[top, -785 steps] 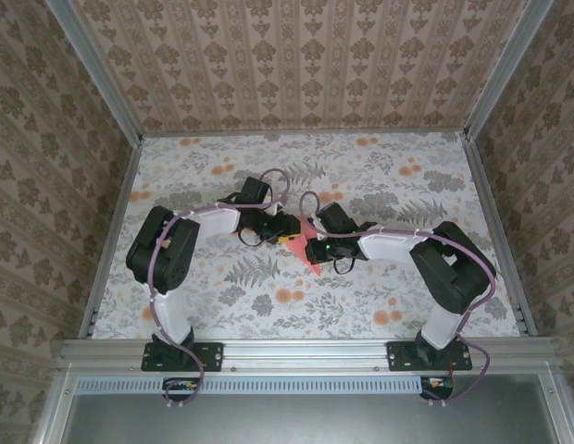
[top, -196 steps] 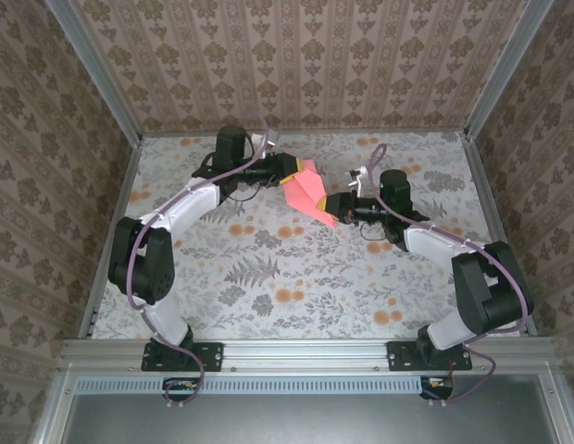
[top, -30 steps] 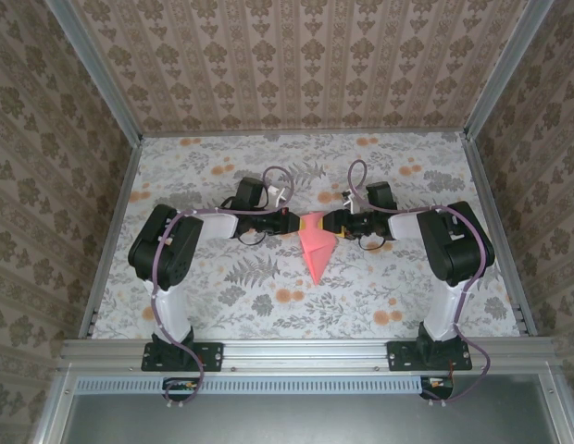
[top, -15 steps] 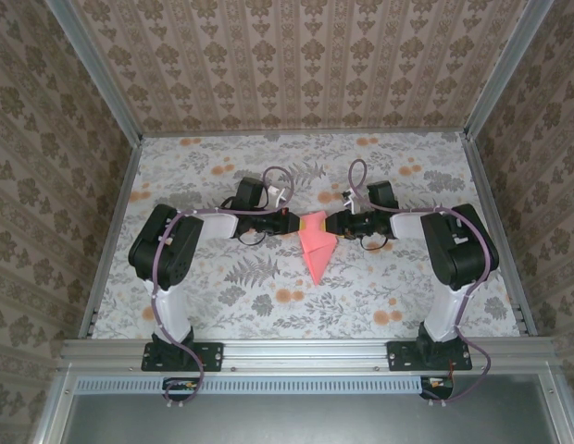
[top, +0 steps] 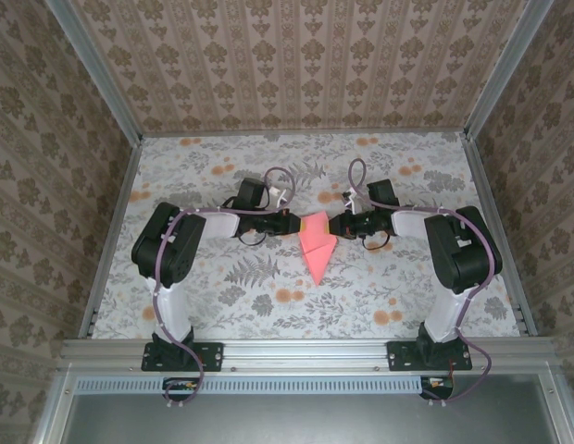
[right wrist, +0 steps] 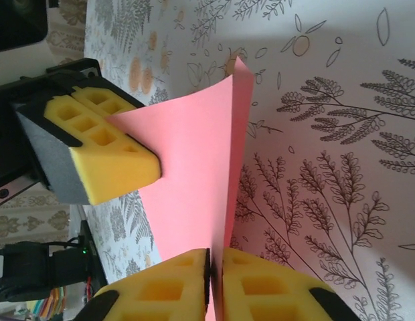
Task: Fold a paper plane with a square sheet of paper (fold left side to right side)
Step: Fold the wing for the fifth time at the center of the table.
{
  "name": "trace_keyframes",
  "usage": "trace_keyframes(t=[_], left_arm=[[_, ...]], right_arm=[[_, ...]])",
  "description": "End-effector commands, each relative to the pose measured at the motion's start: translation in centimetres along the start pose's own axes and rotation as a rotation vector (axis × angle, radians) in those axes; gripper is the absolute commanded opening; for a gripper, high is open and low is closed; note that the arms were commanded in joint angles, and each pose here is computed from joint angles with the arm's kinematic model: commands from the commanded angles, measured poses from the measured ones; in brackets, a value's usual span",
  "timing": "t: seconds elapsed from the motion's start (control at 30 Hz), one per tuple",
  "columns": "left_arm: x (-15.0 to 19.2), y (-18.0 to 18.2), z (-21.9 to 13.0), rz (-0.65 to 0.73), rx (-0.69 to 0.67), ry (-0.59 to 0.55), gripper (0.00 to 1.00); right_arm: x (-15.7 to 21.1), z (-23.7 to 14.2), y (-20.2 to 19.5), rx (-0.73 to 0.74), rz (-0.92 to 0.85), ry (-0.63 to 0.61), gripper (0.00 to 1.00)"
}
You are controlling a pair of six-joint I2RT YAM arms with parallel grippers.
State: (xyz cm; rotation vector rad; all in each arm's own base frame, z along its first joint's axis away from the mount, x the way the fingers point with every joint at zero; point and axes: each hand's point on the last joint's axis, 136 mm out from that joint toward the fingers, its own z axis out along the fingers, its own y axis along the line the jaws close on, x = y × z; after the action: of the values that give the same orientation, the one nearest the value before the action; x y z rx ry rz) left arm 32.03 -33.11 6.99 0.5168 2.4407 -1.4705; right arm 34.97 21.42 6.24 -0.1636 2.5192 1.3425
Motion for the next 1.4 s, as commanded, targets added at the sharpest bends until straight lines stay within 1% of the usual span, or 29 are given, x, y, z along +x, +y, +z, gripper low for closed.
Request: trace_keyframes(t=[0.0, 0.13, 0.2, 0.27, 0.33, 0.37, 0.4, 0.53, 0.67, 0.83, 0.97, 1.13, 1.37], left_arm=[[-1.4, -0.9, -0.5, 0.057, 0.009, -0.013, 0.2], [-2.6, -1.7, -1.7, 0.101, -0.053, -0.028, 0.37], [-3.1, -2.0, -2.5, 0.128, -0.09, -0.036, 0.46], [-3.5, -2.3, -3.4, 0.154, -0.14, -0.043, 0.52], [-3.6, -2.5, -4.5, 0.18, -0.202, -0.051, 0.62], [-3.5, -2.8, -4.9, 0.19, -0.214, -0.05, 0.64], [-3.5, -2.6, -5.5, 0.204, -0.267, -0.06, 0.66], [-2.1, -4.0, -6.8, 0.267, -0.356, -0.041, 0.68], [0.3, -5.7, -6.9, 0.318, -0.405, 0.001, 0.69], [3.3, -7.1, -6.0, 0.358, -0.46, 0.066, 0.71], [5.5, -7.8, -4.3, 0.373, -0.472, 0.123, 0.72], [7.4, -7.8, -2.1, 0.389, -0.515, 0.176, 0.73], [8.0, -6.1, -0.8, 0.407, -0.634, 0.214, 0.73]], right_arm=[[-0.4, -0.9, 0.8, 0.043, -0.016, -0.004, 0.07], [0.0, -1.2, 0.5, 0.089, 0.014, -0.004, 0.02], [0.0, -1.3, 0.4, 0.11, 0.037, -0.013, 0.01], [0.0, -1.4, 0.5, 0.127, 0.055, -0.02, 0.01], [0.1, -1.3, 0.5, 0.152, 0.071, -0.026, 0.01], [0.0, -1.3, 0.6, 0.162, 0.076, -0.03, 0.01], [0.1, -1.3, 0.6, 0.181, 0.085, -0.029, 0.0], [0.1, -0.9, 0.5, 0.243, 0.12, -0.032, 0.0], [-0.5, -0.8, 0.4, 0.292, 0.173, -0.063, 0.01], [-1.3, -0.4, 0.2, 0.335, 0.246, -0.097, 0.01], [-1.9, 0.1, 0.2, 0.358, 0.279, -0.101, 0.01], [-2.0, 1.0, 0.5, 0.37, 0.299, -0.095, 0.0], [-2.0, 1.4, 0.2, 0.378, 0.335, -0.102, 0.0]])
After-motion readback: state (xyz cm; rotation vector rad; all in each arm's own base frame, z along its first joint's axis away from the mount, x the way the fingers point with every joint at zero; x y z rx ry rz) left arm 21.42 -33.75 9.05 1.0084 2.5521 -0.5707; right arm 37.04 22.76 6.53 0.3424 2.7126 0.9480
